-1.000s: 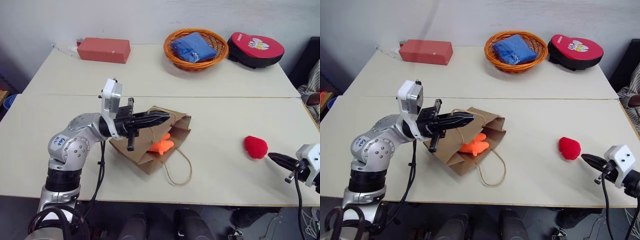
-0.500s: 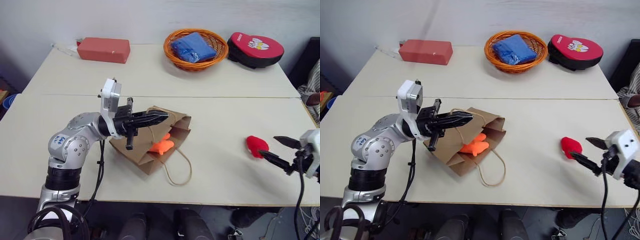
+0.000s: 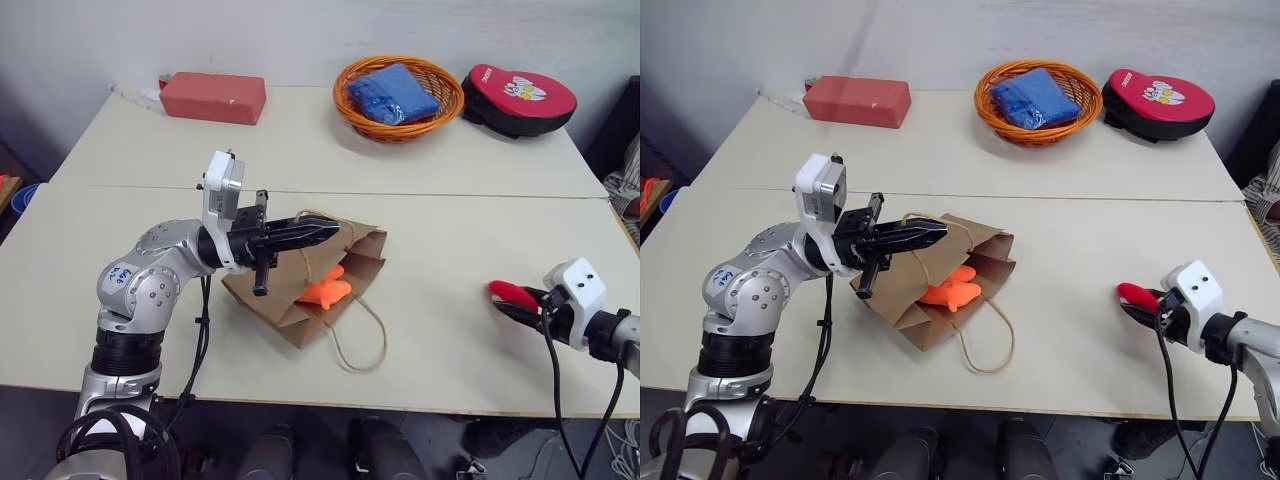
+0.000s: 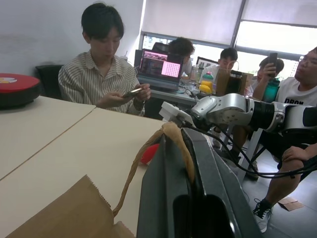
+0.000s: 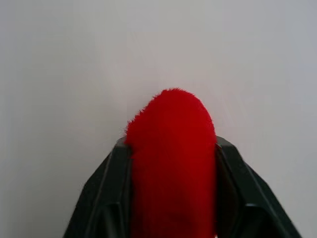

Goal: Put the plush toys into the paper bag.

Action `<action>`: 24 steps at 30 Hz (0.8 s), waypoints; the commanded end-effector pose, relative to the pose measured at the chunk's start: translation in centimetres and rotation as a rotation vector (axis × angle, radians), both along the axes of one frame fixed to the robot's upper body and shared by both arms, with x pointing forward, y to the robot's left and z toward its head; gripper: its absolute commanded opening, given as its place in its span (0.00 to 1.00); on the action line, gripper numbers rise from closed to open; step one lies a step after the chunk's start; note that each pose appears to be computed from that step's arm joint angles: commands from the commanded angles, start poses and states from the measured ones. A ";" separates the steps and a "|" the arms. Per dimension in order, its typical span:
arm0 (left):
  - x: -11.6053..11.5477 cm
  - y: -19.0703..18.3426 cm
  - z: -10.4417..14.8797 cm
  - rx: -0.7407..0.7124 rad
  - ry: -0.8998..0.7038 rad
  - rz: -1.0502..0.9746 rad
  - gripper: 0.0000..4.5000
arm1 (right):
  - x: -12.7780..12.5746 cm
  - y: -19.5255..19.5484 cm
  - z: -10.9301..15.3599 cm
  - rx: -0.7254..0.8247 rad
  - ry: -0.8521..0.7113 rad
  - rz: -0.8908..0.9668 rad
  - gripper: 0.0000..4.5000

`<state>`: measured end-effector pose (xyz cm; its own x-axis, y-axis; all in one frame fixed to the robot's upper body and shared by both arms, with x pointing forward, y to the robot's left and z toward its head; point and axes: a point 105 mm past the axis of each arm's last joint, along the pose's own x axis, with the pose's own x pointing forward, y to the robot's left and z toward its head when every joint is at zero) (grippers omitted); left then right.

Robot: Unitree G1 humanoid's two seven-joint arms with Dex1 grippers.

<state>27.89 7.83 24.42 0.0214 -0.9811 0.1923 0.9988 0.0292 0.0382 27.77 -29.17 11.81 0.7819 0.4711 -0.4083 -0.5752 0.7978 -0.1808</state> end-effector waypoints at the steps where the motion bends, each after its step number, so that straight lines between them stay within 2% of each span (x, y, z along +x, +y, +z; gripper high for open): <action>1: -0.4 0.3 1.2 -0.008 -0.050 -0.007 0.00 | -0.7 4.6 2.8 0.050 -0.042 0.263 0.14; 3: -0.4 0.4 1.7 -0.026 -0.048 -0.017 0.00 | -0.7 7.7 3.8 0.045 -0.054 0.404 0.08; 7: -0.3 0.7 2.7 -0.053 -0.038 -0.029 0.00 | 0.8 13.9 6.5 0.110 -0.148 0.518 0.07; 11: -0.5 0.7 2.7 -0.033 -0.025 -0.052 0.00 | 1.5 17.8 6.2 0.114 -0.130 0.572 0.07; 15: -0.6 0.5 3.0 -0.046 -0.005 -0.062 0.00 | 3.9 20.2 5.3 0.101 -0.141 0.515 0.07; 24: -1.2 0.4 2.7 -0.040 0.004 -0.073 0.00 | 6.9 22.6 4.3 0.073 -0.202 0.368 0.07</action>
